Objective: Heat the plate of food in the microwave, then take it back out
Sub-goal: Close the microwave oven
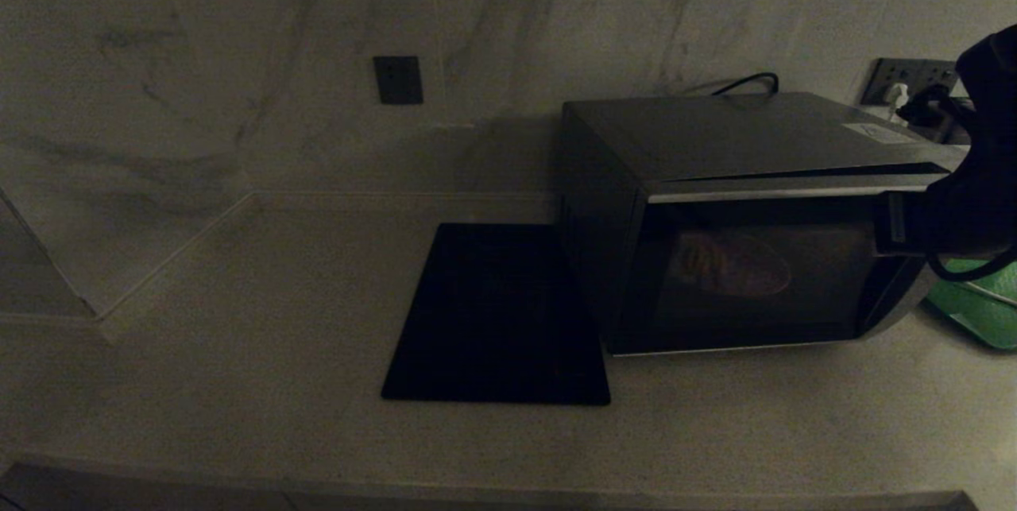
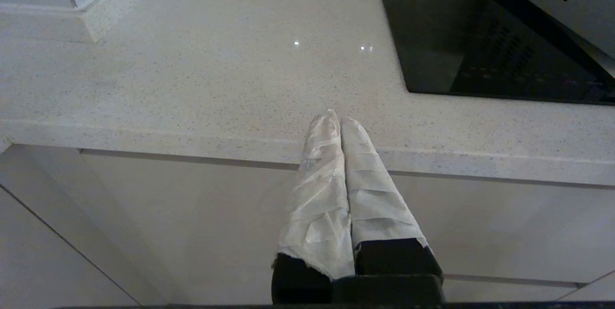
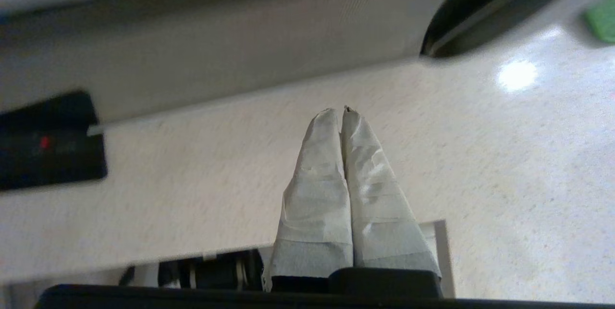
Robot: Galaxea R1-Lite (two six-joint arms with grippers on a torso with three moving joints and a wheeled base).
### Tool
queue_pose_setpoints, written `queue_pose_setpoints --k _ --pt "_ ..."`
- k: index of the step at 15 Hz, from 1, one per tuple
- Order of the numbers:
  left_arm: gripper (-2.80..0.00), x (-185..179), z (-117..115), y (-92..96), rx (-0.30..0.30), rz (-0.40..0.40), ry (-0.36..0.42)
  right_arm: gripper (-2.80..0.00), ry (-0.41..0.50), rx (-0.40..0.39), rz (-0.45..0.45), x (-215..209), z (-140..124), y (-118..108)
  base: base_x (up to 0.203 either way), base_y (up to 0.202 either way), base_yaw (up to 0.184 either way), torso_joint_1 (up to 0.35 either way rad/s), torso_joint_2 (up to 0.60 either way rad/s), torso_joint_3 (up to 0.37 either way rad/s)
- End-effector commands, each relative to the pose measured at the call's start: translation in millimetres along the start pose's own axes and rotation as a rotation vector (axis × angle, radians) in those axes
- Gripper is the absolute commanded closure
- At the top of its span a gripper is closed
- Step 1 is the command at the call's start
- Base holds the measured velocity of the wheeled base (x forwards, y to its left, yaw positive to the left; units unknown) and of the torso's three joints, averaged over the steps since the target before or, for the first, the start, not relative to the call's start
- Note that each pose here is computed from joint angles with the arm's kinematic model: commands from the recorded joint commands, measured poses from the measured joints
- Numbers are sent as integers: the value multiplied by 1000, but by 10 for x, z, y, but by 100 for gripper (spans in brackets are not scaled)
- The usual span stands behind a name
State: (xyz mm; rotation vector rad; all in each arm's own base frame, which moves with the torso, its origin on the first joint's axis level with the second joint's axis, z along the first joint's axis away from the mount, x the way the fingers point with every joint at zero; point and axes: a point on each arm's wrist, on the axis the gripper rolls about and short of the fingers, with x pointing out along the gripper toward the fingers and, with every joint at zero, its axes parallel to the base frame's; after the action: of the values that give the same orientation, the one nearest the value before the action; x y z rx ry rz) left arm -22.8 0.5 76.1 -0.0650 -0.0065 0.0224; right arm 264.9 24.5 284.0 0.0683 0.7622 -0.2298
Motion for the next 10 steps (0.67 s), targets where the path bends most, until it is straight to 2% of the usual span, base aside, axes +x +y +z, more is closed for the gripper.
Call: queue_pose_setpoints --k 1,10 --pt "0 -1 0 0 -1 0 -2 0 -8 12 -15 11 20 -54 0 0 0 0 0 0" --pt "0 -1 0 0 -1 0 -2 0 -103 84 -49 380 220 -139 0 0 0 0 0 0"
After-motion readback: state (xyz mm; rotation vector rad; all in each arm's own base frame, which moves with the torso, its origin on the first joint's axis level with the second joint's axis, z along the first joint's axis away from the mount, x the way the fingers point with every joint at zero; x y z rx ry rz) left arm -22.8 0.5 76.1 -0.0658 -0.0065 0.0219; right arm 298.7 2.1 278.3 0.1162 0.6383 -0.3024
